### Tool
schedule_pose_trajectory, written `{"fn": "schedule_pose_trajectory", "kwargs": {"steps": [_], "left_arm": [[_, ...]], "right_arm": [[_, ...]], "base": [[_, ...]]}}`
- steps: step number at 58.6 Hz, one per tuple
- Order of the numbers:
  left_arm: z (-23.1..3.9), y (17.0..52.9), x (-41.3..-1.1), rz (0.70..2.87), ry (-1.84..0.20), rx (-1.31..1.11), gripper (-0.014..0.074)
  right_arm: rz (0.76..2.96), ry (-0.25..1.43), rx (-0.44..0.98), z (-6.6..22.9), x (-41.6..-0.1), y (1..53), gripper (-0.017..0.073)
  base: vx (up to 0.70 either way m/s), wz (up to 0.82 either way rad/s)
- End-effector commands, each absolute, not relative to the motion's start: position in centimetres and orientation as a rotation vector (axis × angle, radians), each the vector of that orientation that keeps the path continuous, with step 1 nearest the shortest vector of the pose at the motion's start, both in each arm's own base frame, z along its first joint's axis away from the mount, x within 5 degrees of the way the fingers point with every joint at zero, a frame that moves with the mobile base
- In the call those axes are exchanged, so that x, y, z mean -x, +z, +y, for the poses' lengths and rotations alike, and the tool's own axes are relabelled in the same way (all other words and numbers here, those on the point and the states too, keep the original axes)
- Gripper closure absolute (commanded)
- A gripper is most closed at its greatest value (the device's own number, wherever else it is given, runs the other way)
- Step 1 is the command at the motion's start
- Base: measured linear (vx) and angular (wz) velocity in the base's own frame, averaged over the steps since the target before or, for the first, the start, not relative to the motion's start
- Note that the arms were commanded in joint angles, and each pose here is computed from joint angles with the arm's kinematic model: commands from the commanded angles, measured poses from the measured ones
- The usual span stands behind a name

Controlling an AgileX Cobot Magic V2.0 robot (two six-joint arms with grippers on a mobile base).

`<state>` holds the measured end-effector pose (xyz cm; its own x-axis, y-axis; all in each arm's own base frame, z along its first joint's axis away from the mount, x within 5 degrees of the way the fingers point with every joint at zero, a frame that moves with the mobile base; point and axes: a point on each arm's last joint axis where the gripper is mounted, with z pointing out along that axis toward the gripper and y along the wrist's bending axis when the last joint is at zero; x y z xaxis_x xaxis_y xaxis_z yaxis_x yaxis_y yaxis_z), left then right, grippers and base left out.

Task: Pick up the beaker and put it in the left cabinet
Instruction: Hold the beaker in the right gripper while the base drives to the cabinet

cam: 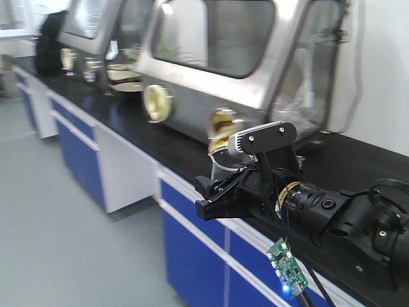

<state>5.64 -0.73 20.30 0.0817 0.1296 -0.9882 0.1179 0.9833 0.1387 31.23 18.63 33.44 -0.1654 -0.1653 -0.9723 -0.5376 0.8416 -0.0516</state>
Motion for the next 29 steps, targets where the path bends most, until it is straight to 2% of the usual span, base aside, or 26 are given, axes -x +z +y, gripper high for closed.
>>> {"fn": "schedule_pose_trajectory", "kwargs": {"steps": [1, 14, 29], "left_arm": [[-0.74, 20.54, -5.49, 1.416, 0.002, -0.189, 0.0592], [-0.74, 20.54, -5.49, 1.416, 0.002, -0.189, 0.0592], [-0.74, 20.54, -5.49, 1.416, 0.002, -0.189, 0.0592]], "right_arm": [[1.585, 0.404, 0.518, 18.41, -30.47, 36.78, 0.0568], [1.585, 0.404, 0.518, 18.41, -30.47, 36.78, 0.0568], [1.585, 0.403, 0.518, 18.41, -30.47, 36.77, 0.0568]], "base": [[0.02, 0.72], [0.06, 0.65], [0.12, 0.51]]}}
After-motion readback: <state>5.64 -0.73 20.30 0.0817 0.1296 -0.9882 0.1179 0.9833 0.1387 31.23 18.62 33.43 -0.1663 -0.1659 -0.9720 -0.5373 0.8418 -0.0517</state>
